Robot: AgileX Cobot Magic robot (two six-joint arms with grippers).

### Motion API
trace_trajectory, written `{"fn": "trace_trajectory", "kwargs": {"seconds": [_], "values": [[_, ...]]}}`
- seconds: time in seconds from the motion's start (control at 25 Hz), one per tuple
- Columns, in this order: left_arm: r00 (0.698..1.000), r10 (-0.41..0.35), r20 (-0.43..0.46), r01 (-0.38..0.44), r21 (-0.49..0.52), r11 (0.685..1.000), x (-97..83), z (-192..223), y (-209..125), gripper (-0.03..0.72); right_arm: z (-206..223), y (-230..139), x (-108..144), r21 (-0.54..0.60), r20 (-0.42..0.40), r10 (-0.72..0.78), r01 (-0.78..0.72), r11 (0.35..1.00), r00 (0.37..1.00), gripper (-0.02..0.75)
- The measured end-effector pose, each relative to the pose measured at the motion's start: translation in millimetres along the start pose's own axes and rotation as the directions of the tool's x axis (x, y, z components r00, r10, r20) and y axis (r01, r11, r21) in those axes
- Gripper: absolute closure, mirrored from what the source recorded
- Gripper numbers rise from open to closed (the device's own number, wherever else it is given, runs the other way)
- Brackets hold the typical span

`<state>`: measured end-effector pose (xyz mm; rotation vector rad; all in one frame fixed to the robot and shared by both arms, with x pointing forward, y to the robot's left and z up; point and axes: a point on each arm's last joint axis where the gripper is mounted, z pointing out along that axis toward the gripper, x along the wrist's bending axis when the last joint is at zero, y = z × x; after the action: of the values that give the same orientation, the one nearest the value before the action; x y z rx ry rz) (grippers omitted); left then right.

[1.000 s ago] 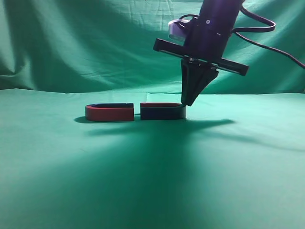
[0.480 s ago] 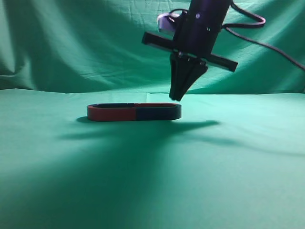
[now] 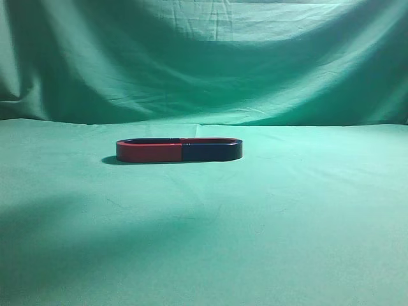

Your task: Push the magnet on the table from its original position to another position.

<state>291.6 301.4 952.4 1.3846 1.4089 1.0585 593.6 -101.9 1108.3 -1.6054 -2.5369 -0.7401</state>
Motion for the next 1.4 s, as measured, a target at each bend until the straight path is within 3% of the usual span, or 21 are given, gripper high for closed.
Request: {"fn": "trace_trajectory", "kwargs": {"seconds": [0.32, 0.48, 0.68, 1.04, 1.4], "values": [[1.0, 0.0, 0.0, 0.0, 0.0, 1.0, 0.0, 0.0, 0.0, 0.316, -105.2, -37.6, 24.5, -0.201, 0.047, -0.031, 0.04, 0.979, 0.998, 0.738], [1.0, 0.0, 0.0, 0.0, 0.0, 1.0, 0.0, 0.0, 0.0, 0.316, -128.8, -74.3, 26.4, -0.216, 0.078, -0.021, 0.038, 0.976, 0.997, 0.738], [1.0, 0.0, 0.0, 0.0, 0.0, 1.0, 0.0, 0.0, 0.0, 0.316, -137.9, -125.4, 23.6, -0.203, 0.104, -0.005, 0.026, 0.979, 0.995, 0.738], [1.0, 0.0, 0.0, 0.0, 0.0, 1.0, 0.0, 0.0, 0.0, 0.316, -129.4, -200.4, 13.7, -0.444, 0.104, 0.004, 0.043, 0.895, 0.995, 0.738], [1.0, 0.0, 0.0, 0.0, 0.0, 1.0, 0.0, 0.0, 0.0, 0.316, -116.8, -264.6, 3.4, -0.564, 0.119, -0.001, 0.068, 0.823, 0.993, 0.738]]}}
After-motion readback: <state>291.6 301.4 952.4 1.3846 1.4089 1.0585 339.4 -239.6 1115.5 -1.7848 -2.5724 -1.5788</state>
